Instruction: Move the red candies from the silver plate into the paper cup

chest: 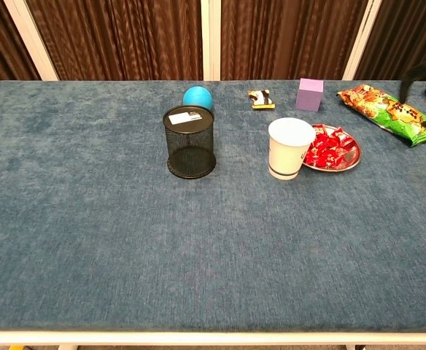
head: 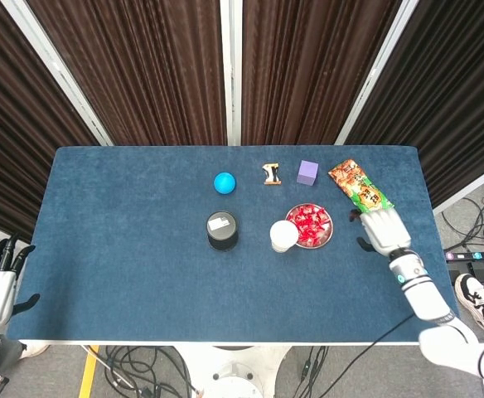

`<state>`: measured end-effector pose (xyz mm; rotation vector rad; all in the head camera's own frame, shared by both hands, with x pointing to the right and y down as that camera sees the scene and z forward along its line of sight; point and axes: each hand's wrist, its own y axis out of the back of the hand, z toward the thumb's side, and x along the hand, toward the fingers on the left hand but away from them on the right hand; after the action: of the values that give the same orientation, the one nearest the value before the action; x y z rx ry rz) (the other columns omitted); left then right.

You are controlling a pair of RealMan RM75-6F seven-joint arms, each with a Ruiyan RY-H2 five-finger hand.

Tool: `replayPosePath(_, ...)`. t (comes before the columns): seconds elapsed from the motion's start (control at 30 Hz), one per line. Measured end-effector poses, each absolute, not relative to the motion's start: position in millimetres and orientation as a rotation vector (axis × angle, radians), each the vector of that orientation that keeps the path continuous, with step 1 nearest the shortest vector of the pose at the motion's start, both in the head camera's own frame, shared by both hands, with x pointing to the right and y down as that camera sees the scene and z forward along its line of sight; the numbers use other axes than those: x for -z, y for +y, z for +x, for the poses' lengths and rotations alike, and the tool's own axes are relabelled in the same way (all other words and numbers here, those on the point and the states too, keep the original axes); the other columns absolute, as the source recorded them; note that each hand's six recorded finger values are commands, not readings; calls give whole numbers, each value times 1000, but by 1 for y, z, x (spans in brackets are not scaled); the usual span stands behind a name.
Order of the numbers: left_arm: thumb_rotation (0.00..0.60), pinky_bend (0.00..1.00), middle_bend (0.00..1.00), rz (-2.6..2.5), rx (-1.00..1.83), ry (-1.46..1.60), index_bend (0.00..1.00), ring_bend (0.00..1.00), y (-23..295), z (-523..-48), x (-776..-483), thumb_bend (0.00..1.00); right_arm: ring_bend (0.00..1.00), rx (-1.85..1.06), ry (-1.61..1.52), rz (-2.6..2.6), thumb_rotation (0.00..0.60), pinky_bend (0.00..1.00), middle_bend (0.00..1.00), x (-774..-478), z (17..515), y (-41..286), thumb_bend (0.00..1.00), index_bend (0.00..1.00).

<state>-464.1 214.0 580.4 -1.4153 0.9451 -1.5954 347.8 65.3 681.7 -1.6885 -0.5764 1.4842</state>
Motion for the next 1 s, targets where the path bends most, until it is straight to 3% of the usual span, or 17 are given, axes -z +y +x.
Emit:
replayPosePath(0.47,600,60,90,-1421,1626,959,241,69,216,-471,-587,0,910,-1550,-458,-1767,600,1000,846,-759,301,58,229,424)
replayPosePath(1.0,600,60,89,-1413,1643,980,241,68,219,-478,-589,0,910,-1550,-401,-1755,600,1000,847,-782,278,50,230,433)
